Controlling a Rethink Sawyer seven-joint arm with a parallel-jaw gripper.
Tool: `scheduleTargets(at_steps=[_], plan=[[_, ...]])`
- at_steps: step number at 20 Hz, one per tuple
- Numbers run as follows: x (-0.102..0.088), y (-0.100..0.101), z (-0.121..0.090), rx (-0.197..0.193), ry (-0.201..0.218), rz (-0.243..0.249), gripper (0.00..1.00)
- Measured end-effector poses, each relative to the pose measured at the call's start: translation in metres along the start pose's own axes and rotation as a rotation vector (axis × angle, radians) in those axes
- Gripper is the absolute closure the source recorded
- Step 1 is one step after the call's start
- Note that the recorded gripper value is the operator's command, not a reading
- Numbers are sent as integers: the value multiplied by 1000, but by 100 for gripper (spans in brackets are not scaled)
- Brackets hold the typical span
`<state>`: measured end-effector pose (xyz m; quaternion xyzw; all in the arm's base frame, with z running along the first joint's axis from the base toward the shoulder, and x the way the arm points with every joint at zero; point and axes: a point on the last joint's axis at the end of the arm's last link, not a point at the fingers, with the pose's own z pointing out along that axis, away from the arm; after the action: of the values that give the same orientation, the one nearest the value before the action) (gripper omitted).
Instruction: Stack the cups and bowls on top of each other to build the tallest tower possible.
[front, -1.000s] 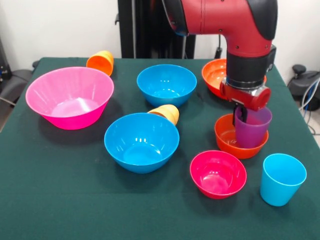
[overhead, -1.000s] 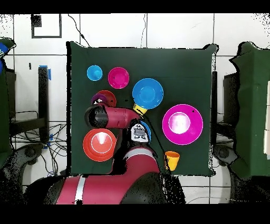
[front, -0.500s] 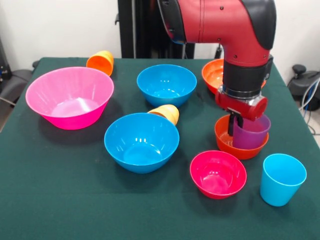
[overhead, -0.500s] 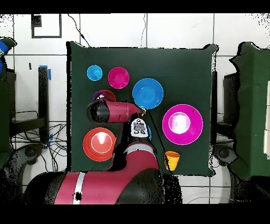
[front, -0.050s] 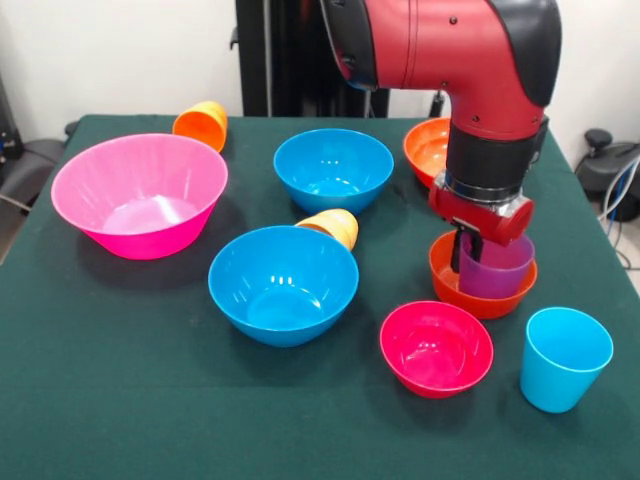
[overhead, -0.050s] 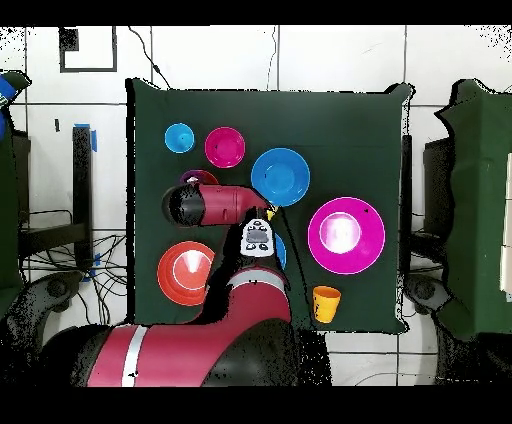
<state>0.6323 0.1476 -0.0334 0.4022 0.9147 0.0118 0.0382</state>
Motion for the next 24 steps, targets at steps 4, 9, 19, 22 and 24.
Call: scheduleTargets(at_steps=[4, 9, 19, 22, 24], plan=[[-3, -2, 0, 31, 3, -10, 100], [-13, -15, -2, 86, 2, -25, 100], [-34, -51, -6, 170, -30, -73, 100], [-44, -65, -7, 196, -33, -77, 100], [-56, -78, -7, 211, -36, -73, 100]])
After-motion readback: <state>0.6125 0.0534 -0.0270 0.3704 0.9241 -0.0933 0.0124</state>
